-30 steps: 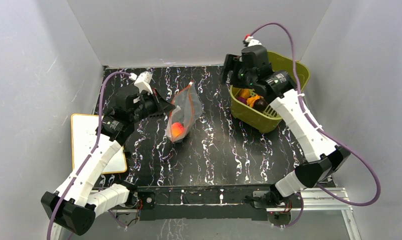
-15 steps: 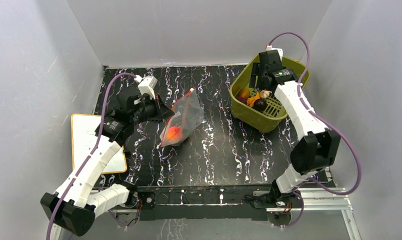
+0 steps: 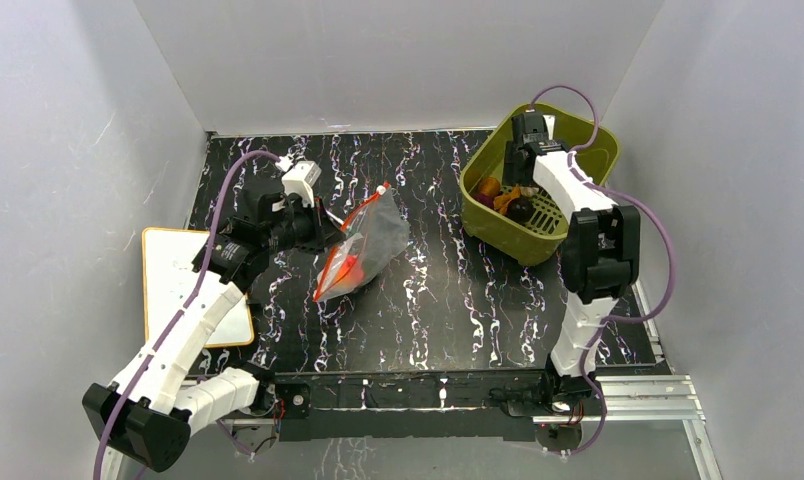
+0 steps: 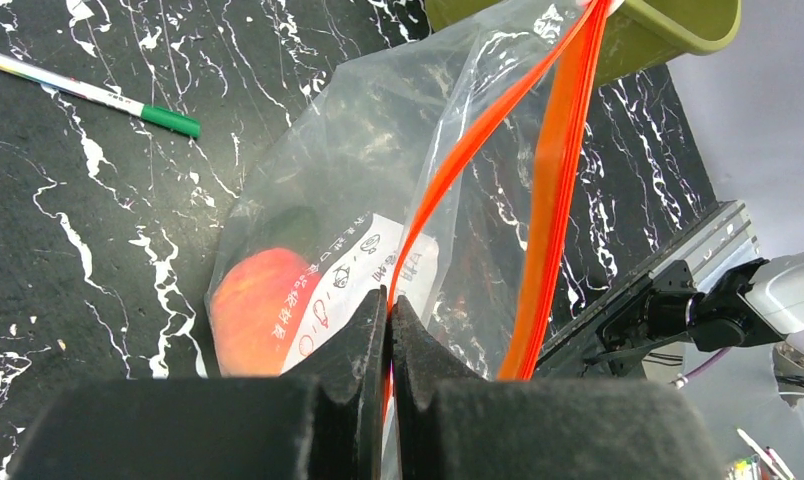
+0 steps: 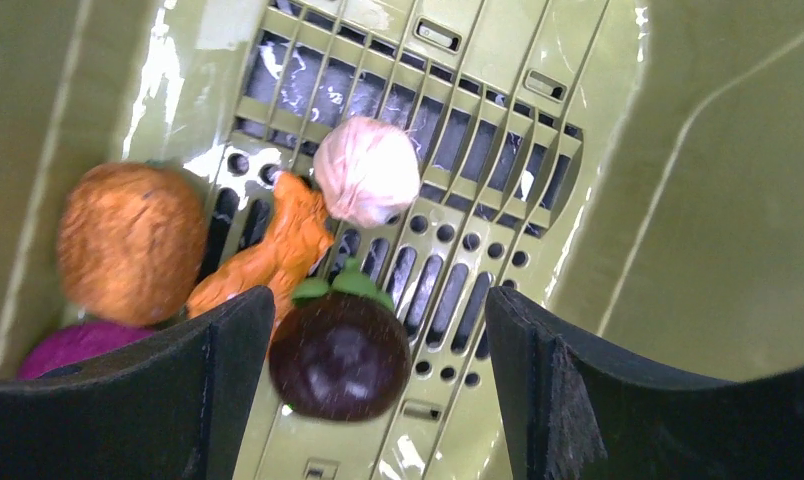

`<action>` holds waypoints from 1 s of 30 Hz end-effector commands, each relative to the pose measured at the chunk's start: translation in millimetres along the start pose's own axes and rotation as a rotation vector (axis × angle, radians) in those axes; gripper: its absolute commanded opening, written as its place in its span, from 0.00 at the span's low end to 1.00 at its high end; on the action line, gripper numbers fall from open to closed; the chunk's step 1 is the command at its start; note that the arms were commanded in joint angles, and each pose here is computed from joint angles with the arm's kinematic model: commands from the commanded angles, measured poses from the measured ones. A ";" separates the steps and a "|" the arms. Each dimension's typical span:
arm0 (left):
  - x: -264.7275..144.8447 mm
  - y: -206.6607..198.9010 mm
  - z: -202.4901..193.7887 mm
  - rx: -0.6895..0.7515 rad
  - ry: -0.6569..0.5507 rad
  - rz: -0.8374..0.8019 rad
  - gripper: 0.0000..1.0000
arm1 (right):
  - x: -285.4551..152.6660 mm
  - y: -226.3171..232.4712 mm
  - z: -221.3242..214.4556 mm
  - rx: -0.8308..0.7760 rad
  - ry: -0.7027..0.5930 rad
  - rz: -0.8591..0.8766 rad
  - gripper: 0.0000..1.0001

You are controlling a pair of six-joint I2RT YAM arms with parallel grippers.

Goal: Place the food in the zip-top bag and seal the zipper
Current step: Pick up the fake vegetable from the bin.

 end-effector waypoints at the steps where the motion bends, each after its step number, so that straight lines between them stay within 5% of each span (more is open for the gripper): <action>1: -9.0 -1.3 3.3 0.006 -0.017 0.017 0.00 | 16.5 -1.8 31.5 0.058 -0.071 0.035 0.76; 9: -11.1 -23.1 50.3 -0.048 -0.123 -0.056 0.00 | 50.5 3.0 33.3 0.071 -0.057 0.046 0.77; 30: -12.0 0.4 34.4 -0.071 -0.134 0.093 0.00 | 89.4 4.9 29.7 0.055 -0.028 0.015 0.59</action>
Point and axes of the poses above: each gripper's point midway between its finger pads, its own x axis out along the fingers, its own y axis along the line the jaws close on, z = x × y, the point moved 4 cm from there along -x, back along the fingers, and after that the axes turned 5 degrees about x, right-handed, at the moved point
